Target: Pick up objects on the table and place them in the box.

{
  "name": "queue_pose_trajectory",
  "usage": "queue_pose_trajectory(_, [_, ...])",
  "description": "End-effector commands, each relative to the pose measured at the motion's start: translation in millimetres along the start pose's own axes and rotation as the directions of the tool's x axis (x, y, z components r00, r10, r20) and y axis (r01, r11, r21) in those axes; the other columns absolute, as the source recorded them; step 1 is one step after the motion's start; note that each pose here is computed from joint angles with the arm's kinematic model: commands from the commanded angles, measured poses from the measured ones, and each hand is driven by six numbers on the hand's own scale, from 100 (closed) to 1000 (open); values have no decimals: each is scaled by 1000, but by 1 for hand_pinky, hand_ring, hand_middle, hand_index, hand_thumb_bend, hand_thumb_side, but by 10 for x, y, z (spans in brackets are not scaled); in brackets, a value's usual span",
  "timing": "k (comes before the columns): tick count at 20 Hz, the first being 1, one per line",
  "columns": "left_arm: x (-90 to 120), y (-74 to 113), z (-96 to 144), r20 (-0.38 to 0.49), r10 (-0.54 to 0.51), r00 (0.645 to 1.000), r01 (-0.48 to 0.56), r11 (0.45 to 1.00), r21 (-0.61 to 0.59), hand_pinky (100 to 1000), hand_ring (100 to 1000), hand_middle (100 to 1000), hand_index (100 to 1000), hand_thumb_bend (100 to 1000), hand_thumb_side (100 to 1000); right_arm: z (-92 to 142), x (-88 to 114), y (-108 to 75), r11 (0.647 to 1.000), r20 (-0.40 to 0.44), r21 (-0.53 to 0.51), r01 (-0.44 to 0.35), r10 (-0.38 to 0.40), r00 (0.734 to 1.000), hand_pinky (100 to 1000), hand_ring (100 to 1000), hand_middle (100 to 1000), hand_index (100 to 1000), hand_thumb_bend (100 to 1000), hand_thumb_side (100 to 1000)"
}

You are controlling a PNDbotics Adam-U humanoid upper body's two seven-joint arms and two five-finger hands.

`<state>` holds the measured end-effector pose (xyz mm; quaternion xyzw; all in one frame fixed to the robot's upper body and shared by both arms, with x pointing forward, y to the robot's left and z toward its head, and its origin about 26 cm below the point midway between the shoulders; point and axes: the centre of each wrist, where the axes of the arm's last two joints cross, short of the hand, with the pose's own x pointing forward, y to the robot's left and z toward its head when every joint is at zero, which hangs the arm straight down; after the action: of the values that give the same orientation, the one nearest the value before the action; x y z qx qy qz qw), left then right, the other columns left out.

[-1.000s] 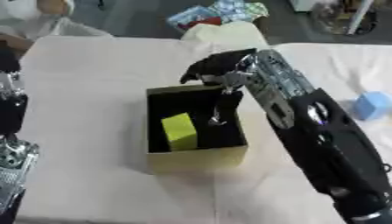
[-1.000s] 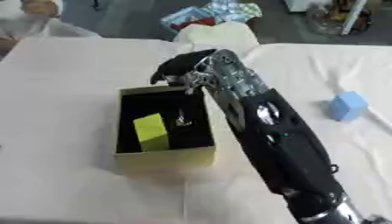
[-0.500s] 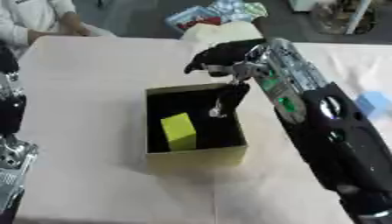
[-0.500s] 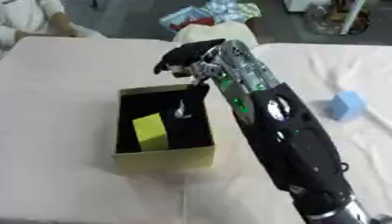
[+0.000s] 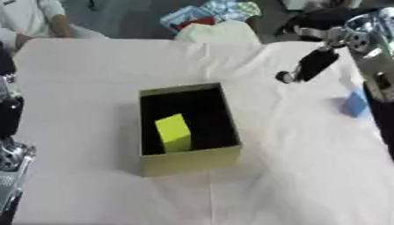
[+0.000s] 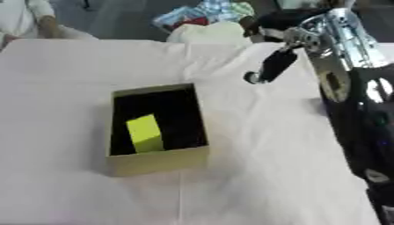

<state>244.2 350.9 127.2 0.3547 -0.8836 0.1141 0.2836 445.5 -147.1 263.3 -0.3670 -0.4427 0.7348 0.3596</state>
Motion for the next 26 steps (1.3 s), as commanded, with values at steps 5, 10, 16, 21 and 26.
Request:
queue_pose_trajectory(5, [32, 43, -72, 38, -12, 999, 12, 1000, 4, 869, 642, 756, 737, 469, 620, 89, -711, 213, 991, -248, 35, 127, -114, 962, 851, 969, 917, 979, 355, 525])
queue_pose_trajectory(10, [30, 48, -67, 37, -14, 999, 14, 1000, 6, 869, 642, 756, 737, 467, 621, 73, -928, 373, 980, -343, 59, 191, -160, 926, 854, 976, 918, 980, 343, 562])
queue_pose_trajectory(16, [29, 50, -64, 36, -17, 999, 17, 1000, 7, 870, 642, 757, 737, 465, 619, 83, -1120, 536, 963, -418, 55, 263, -217, 882, 854, 977, 915, 982, 285, 757])
queue_pose_trajectory(21, [28, 53, -62, 36, -20, 999, 19, 1000, 7, 870, 642, 757, 738, 465, 616, 78, -1170, 641, 958, -454, 67, 279, -220, 863, 857, 980, 913, 973, 305, 788])
queue_pose_trajectory(26, [27, 54, -56, 34, -21, 999, 21, 1000, 7, 871, 642, 757, 737, 466, 615, 81, -1220, 767, 949, -499, 86, 305, -223, 837, 856, 978, 906, 973, 338, 839])
